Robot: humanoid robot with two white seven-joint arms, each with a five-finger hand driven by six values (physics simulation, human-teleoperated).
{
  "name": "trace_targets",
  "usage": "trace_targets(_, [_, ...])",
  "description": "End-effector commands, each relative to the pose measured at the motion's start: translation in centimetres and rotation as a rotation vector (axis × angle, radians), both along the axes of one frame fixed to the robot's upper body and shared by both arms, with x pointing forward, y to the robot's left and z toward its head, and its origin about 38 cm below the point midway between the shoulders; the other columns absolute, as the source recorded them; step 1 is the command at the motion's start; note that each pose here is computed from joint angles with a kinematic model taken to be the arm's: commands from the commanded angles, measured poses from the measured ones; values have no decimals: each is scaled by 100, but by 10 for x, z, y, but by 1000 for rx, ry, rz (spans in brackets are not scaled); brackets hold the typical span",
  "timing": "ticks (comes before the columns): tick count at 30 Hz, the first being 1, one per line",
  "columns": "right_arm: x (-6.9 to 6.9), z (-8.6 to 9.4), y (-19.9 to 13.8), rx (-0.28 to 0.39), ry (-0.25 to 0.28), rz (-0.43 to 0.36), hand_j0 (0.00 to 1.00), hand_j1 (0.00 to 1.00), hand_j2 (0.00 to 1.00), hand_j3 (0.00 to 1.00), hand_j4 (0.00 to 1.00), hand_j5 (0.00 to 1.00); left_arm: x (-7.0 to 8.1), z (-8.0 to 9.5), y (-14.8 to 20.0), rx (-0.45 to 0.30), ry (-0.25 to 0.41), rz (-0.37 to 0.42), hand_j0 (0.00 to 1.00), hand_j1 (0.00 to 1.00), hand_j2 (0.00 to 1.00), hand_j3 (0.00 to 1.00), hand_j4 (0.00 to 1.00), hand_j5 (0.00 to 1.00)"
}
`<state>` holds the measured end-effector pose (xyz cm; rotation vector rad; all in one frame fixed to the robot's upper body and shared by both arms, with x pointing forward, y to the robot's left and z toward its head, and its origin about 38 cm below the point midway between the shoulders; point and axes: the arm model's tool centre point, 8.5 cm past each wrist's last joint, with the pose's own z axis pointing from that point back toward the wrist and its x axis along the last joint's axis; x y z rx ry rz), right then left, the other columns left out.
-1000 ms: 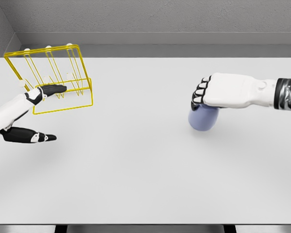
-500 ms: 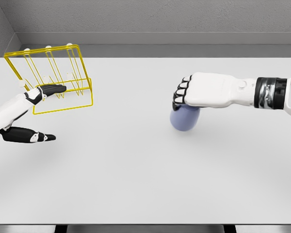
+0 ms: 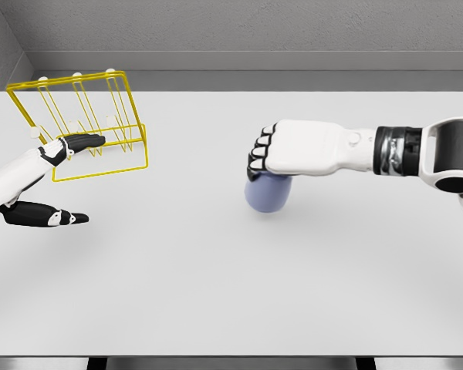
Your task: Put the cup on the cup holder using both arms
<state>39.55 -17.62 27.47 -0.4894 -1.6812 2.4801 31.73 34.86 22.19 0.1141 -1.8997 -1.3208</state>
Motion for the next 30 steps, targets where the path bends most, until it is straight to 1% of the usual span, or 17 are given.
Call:
trace_targets(1, [-1, -1, 7, 9, 3, 11, 52, 52, 52, 52, 52, 52, 0, 0, 0, -5, 3, 1, 100, 100, 100, 100, 100, 100])
trace_targets(5, [-1, -2, 10, 13, 4, 18, 52, 52, 52, 52, 52, 52, -2, -5, -3, -6, 19, -8, 100, 100, 100, 100, 100, 100])
trace_targets(12, [-2, -3, 19, 16, -4, 33, 52, 52, 52, 52, 52, 52, -2, -6, -2, -4, 21, -7, 100, 100, 100, 100, 100, 100])
trace_targets(15, [-4, -10, 29, 1, 2, 50, 52, 52, 52, 52, 52, 52, -2, -6, -3, -5, 22, -9, 100, 100, 100, 100, 100, 100])
trace_targets(22, [-8, -16, 44, -3, 12, 82, 52, 52, 52, 52, 52, 52, -3, -11, -5, -16, 31, -10, 100, 100, 100, 100, 100, 100])
trace_targets(24, [-8, -17, 44, -6, 9, 82, 52, 52, 52, 52, 52, 52, -4, -11, -5, -16, 32, -10, 100, 100, 100, 100, 100, 100])
trace_targets(27, [-8, -16, 47, -2, 9, 88, 52, 52, 52, 52, 52, 52, -7, -19, -9, -14, 57, -21, 100, 100, 100, 100, 100, 100])
trace_targets(30, [-9, -16, 51, 5, 9, 94, 52, 52, 52, 52, 52, 52, -6, -18, -8, -13, 56, -20, 100, 100, 100, 100, 100, 100])
